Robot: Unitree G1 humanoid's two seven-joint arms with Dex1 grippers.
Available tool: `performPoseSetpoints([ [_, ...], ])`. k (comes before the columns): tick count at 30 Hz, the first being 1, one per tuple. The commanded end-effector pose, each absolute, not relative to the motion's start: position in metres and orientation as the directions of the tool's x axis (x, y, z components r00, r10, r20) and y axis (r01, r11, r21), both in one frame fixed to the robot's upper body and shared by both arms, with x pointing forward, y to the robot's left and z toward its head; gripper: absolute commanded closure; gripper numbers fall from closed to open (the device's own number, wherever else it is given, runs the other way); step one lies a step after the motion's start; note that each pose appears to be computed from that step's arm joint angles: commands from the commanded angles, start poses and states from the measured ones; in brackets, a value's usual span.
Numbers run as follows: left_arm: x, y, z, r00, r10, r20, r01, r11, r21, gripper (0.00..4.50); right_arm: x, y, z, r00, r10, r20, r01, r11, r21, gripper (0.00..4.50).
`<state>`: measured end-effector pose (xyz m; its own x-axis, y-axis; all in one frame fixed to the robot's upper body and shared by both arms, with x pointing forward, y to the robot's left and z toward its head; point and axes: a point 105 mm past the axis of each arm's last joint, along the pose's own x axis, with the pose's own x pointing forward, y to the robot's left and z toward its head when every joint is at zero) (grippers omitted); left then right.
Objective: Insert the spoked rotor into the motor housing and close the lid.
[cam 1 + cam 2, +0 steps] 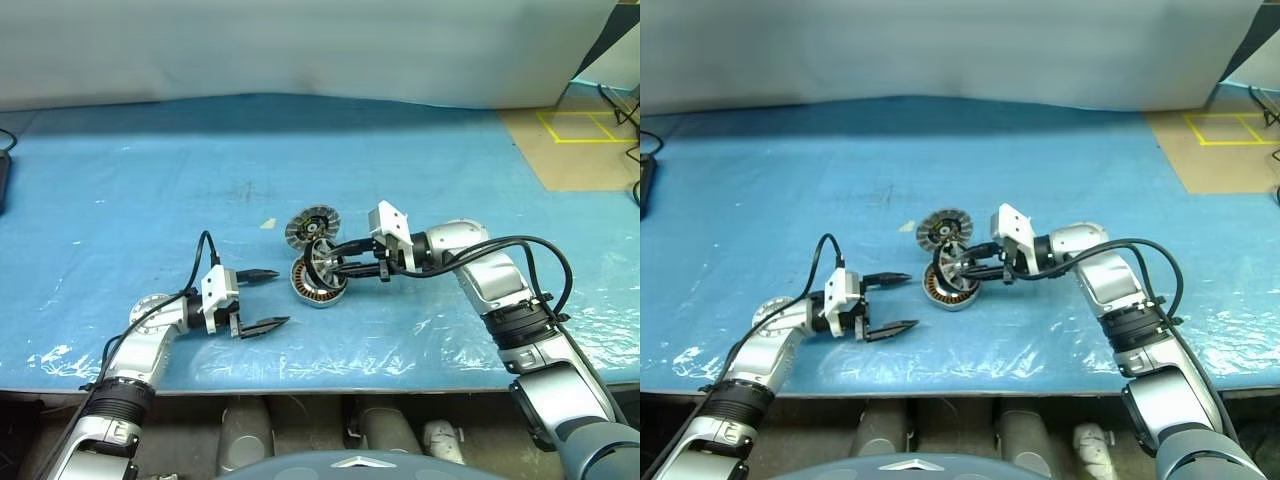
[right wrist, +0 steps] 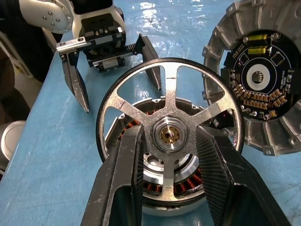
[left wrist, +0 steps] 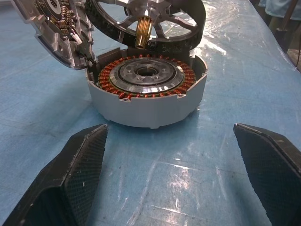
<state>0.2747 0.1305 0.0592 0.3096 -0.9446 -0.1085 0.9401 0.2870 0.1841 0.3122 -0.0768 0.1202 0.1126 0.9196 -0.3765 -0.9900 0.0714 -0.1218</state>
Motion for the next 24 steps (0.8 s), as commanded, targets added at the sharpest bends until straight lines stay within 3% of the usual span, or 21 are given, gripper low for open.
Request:
performPoseSetpoints([
  [1,0.2741,0.1289,0.0639,0.305,-0.947,-0.101,0.937,0.279,0.211,0.00,0.3115,-0.0761,0.1266,0.102,0.921,-0.377,-0.987,0.046,-0.155,2.91],
  [6,0.2741,0.1290,0.0635,0.307,-0.946,-0.102,0.936,0.281,0.211,0.00,0.3112,-0.0770,0.1257,0.098,0.918,-0.383,-0.988,0.044,-0.147,2.91],
  [10,0.2742,0.1295,0.0630,0.309,-0.945,-0.105,0.936,0.282,0.209,0.00,0.3110,-0.0772,0.1260,0.096,0.919,-0.383,-0.988,0.041,-0.149,1.97],
  [15,0.2745,0.1303,0.0622,0.312,-0.944,-0.108,0.936,0.285,0.208,0.00,0.3113,-0.0763,0.1292,0.099,0.925,-0.366,-0.986,0.043,-0.158,0.21],
  [24,0.2748,0.1310,0.0626,0.314,-0.944,-0.104,0.935,0.288,0.206,0.00,0.3112,-0.0711,0.1317,0.089,0.940,-0.329,-0.991,0.049,-0.126,0.10],
])
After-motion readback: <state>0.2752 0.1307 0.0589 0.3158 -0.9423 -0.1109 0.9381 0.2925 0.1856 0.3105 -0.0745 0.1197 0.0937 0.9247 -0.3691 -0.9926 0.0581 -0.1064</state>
